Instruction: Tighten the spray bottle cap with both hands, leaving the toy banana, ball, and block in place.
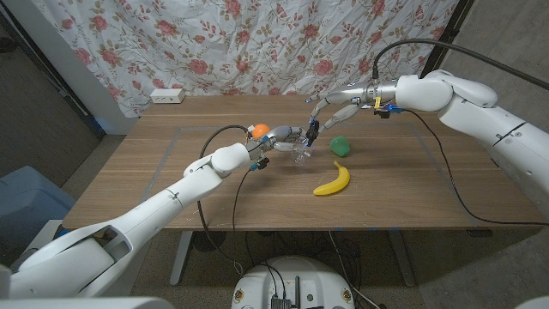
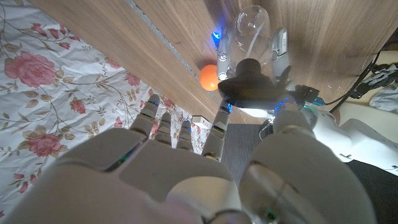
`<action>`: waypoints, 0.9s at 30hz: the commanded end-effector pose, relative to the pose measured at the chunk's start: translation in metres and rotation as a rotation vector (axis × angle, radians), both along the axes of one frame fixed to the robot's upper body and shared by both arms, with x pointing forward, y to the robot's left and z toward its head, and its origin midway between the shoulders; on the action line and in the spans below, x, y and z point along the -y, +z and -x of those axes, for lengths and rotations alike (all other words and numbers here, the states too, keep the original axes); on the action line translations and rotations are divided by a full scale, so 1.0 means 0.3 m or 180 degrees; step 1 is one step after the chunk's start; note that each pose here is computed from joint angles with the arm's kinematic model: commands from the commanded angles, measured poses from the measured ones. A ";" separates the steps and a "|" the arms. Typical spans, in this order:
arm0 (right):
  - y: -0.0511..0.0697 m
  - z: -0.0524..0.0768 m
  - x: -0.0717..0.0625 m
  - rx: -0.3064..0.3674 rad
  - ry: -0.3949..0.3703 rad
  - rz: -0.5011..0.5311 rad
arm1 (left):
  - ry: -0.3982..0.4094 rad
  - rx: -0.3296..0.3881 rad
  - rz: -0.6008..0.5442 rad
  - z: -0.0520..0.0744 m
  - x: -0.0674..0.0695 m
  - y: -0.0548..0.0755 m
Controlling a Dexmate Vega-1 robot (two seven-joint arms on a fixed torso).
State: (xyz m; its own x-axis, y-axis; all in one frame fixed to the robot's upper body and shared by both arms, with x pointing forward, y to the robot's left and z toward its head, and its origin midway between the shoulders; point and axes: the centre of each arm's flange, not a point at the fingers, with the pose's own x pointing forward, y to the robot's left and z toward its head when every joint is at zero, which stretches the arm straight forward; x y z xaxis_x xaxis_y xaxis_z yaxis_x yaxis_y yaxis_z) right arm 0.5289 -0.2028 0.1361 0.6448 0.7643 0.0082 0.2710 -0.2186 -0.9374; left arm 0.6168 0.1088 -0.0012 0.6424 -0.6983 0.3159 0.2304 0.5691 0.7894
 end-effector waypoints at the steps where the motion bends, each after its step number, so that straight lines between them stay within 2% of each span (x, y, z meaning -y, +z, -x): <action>1: -0.016 0.007 -0.008 0.0025 -0.0077 -0.0106 | 0.0014 0.0017 0.0002 0.007 0.007 0.000; 6: -0.022 0.016 -0.007 0.0054 -0.0149 -0.0122 | 0.0037 0.0033 0.0021 0.011 0.008 0.003; 15: -0.028 0.037 -0.011 0.0233 -0.0245 -0.0136 | 0.0066 0.0054 0.0072 0.014 0.006 0.007; 27: -0.028 0.056 -0.018 0.0394 -0.0336 -0.0141 | 0.0090 0.0026 0.0098 0.019 0.005 -0.004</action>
State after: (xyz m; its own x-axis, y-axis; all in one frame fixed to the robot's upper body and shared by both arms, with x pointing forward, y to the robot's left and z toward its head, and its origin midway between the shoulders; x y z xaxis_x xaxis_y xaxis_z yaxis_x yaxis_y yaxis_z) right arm 0.5175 -0.1986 0.1277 0.6987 0.7094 0.0927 0.3306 -0.2053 -0.9212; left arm 0.6124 0.1063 -0.0009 0.6518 -0.6785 0.3390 0.2098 0.5907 0.7791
